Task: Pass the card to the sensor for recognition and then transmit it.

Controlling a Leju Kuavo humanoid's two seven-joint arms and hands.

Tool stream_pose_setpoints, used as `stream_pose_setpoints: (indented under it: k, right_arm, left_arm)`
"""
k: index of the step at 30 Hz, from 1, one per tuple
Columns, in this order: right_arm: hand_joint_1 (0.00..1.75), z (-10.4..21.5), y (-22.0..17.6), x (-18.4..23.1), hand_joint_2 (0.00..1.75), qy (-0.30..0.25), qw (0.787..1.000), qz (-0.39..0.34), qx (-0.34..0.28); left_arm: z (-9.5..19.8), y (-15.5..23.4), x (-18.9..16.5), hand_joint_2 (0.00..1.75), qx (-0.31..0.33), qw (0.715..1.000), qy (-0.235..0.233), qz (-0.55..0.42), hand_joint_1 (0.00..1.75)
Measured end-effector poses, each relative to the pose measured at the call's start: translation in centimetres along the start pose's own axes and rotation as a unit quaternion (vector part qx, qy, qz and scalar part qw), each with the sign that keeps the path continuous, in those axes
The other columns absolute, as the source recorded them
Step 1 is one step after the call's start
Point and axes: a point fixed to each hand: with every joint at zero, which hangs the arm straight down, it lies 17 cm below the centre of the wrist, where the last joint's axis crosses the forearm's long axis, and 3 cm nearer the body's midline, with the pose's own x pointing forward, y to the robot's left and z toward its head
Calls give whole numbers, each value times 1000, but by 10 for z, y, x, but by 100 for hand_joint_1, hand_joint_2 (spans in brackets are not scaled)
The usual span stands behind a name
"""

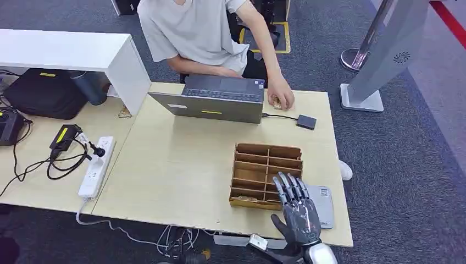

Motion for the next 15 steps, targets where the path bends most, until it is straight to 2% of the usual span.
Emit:
stream_pose_setpoints:
  k: [15]
  right_arm:
    - [0, -15, -10, 0, 175, -8, 1000, 1, -16]
  left_arm:
    - [0, -1, 0, 175, 0, 1000, 1, -4, 0]
